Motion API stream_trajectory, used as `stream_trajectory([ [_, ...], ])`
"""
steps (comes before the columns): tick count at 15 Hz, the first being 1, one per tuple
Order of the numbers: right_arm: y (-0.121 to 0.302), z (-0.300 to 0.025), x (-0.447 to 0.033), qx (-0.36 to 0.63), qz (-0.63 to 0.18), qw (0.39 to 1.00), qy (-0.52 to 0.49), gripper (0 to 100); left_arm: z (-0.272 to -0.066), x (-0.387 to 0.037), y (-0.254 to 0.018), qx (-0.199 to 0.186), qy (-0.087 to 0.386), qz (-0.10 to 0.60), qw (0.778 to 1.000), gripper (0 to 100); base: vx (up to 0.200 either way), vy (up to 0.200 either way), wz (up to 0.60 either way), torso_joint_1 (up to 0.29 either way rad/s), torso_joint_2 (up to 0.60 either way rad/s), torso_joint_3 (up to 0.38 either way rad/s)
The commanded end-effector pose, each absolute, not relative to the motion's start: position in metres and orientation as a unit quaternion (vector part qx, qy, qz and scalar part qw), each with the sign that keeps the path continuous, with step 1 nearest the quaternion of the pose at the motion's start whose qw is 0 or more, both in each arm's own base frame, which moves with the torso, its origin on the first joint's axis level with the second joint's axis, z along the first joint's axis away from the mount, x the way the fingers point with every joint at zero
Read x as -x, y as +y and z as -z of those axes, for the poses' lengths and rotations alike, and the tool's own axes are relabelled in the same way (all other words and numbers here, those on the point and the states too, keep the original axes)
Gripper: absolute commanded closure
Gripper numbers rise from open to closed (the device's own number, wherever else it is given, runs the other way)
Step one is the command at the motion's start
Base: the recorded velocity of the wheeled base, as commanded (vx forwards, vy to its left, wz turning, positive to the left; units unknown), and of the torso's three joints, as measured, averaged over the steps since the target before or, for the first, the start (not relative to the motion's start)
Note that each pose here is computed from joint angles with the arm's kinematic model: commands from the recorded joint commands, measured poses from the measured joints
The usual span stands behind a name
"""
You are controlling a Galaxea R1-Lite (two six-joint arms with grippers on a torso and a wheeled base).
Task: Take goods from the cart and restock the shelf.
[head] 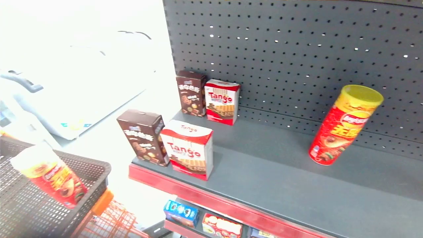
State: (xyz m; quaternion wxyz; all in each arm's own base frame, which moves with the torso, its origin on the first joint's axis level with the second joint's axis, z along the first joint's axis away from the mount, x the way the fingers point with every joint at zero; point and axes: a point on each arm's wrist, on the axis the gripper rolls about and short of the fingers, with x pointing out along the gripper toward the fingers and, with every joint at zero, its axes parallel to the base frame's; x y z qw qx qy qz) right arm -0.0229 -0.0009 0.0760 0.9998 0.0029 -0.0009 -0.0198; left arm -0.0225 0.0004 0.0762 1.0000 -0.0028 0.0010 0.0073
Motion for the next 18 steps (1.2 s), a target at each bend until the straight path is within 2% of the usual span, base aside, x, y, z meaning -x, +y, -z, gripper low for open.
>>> stream_trajectory([
  [1, -0.001, -0.076, 0.023, -0.003, 0.02, 1.0, -0.002, 0, -0.076, 0.022, 0.0, 0.003, 0.002, -0.008, 1.0, 0, 0.0, 0.0, 0.0, 0.0, 0.0, 0.0],
  [13, -0.001, -0.076, 0.023, -0.002, 0.02, 1.0, -0.002, 0, -0.078, 0.023, 0.001, -0.003, 0.002, -0.014, 1.0, 0, 0.0, 0.0, 0.0, 0.0, 0.0, 0.0],
  [14, -0.001, -0.076, 0.023, -0.002, 0.02, 1.0, -0.002, 0, -0.083, 0.024, 0.001, -0.017, -0.004, -0.014, 1.0, 0, 0.0, 0.0, 0.0, 0.0, 0.0, 0.0],
  [15, -0.001, -0.076, 0.023, -0.003, 0.02, 1.0, -0.002, 0, -0.106, 0.024, 0.001, -0.043, 0.013, -0.02, 0.999, 0, 0.0, 0.0, 0.0, 0.0, 0.0, 0.0],
  [17, -0.001, -0.076, 0.023, -0.002, 0.02, 1.0, -0.002, 0, -0.136, 0.013, 0.003, -0.045, 0.069, -0.046, 0.996, 0, 0.0, 0.0, 0.0, 0.0, 0.0, 0.0],
  [18, -0.001, -0.076, 0.023, -0.002, 0.02, 1.0, -0.002, 0, -0.139, 0.011, 0.003, -0.045, 0.072, -0.046, 0.995, 0, 0.0, 0.0, 0.0, 0.0, 0.0, 0.0],
])
